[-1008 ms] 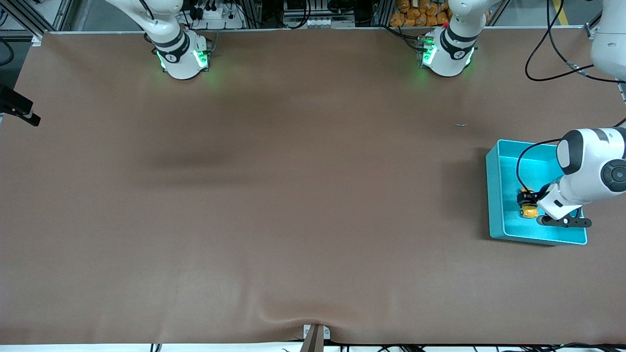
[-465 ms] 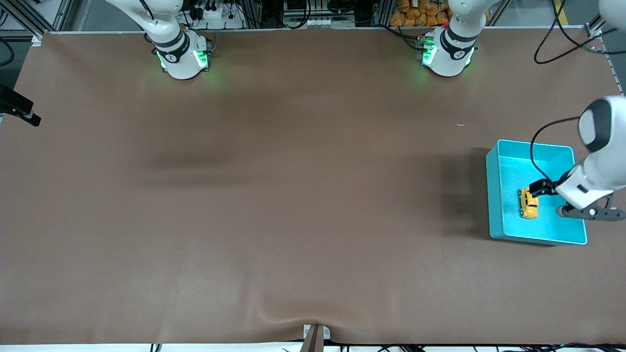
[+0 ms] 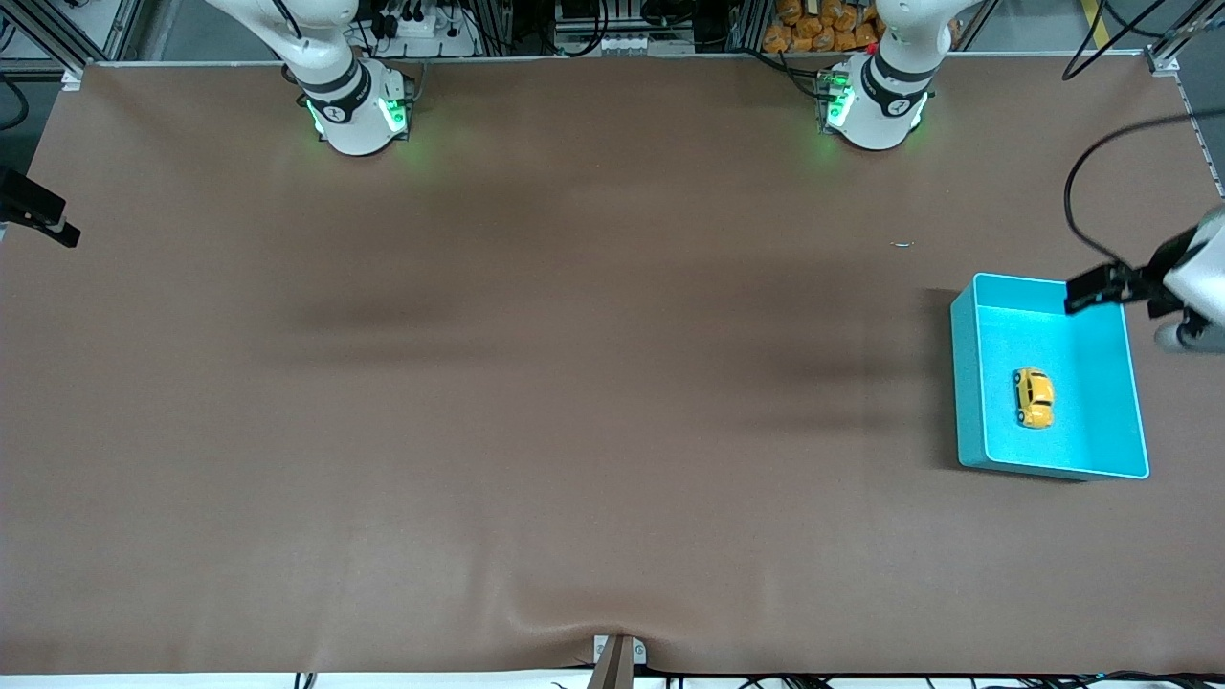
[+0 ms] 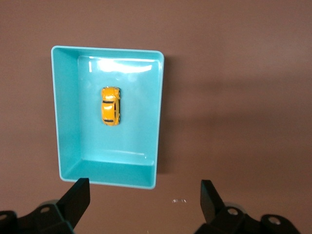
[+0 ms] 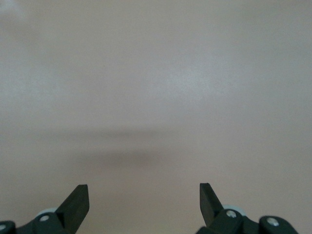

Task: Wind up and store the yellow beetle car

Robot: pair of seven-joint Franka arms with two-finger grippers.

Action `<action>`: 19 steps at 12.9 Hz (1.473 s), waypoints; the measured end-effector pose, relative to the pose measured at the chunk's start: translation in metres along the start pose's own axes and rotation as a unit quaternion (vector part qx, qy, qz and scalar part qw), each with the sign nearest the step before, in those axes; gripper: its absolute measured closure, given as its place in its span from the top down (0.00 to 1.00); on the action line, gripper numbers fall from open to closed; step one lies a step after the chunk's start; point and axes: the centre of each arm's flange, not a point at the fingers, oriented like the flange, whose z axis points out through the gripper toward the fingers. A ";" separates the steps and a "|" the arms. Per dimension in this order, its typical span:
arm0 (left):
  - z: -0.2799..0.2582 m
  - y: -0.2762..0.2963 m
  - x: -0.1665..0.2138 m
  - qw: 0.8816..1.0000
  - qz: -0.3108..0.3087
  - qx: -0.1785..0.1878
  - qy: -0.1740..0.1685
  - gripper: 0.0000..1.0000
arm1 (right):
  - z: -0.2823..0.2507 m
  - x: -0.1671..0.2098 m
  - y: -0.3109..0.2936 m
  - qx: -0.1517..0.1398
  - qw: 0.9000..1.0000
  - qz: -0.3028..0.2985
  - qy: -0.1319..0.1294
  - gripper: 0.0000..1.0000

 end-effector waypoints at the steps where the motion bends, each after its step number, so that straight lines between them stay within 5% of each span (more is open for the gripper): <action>1: -0.016 0.016 -0.002 1.000 -0.002 -0.007 0.000 1.00 | 0.000 0.000 0.000 0.000 1.000 0.000 0.000 1.00; 4: -0.046 0.031 -0.009 0.999 -0.018 -0.042 0.020 1.00 | 0.000 0.000 0.000 0.000 1.000 0.000 0.000 1.00; 19: -0.076 0.035 -0.035 0.999 -0.008 -0.039 0.026 1.00 | 0.000 0.000 0.000 0.000 1.000 0.000 -0.001 1.00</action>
